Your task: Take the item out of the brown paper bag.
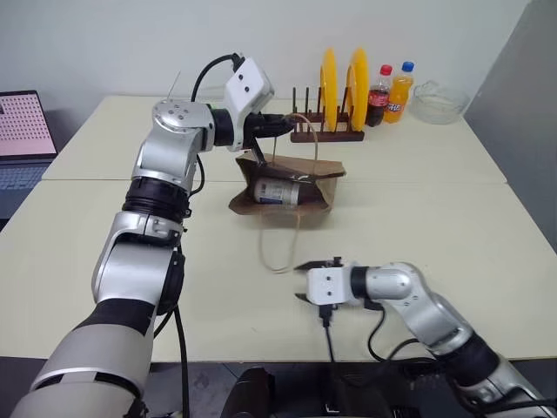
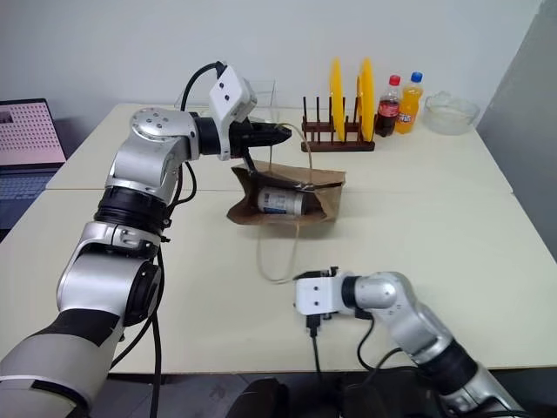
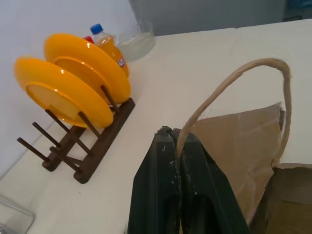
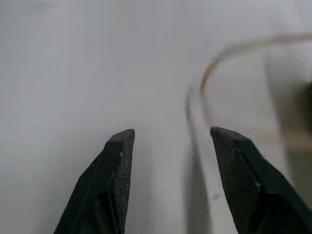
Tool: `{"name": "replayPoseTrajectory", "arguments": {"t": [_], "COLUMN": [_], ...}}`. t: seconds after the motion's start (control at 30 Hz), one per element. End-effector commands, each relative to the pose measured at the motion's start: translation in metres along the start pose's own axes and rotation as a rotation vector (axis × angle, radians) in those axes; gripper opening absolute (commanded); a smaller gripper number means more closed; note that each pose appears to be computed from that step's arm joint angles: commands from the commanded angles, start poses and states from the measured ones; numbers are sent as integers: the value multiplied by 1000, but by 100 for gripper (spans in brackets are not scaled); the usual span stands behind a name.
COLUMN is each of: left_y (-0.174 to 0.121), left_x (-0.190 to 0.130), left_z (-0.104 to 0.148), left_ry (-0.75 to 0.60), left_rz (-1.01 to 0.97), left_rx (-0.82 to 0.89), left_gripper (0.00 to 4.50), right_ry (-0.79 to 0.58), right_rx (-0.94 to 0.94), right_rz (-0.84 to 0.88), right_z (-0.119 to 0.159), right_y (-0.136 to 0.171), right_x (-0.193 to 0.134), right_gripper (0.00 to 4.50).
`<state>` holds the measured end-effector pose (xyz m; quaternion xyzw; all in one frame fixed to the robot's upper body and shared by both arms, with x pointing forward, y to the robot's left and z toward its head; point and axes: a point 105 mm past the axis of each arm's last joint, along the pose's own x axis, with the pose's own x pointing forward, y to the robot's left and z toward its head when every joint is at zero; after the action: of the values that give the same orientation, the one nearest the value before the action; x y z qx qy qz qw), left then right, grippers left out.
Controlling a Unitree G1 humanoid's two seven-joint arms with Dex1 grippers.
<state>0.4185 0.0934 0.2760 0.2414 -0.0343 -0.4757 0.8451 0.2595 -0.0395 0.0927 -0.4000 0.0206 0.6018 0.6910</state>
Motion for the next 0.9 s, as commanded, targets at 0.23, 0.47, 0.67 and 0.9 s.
{"name": "replayPoseTrajectory", "arguments": {"t": [0.23,0.47,0.67,0.9], "left_y": [2,1,2,-5], "left_x": [-19,-30,-38,-41], "left_z": [36,59,66,63], "left_ry": [-129,-236,-270,-268], "left_rz": [-16,-56,-58,-81], "left_rx": [-111,-263,-314,-313], "left_gripper": [0,0,0,0], "right_ry": [-285,-243,-136,-6], "right_rx": [189,115,60,-25], "right_rz": [-165,-305,-343,-337], "right_z": [74,91,79,56], "right_y": [-59,-107,-129,-140], "right_x": [-56,-11,21,45], "right_gripper": [247,247,339,448]}}
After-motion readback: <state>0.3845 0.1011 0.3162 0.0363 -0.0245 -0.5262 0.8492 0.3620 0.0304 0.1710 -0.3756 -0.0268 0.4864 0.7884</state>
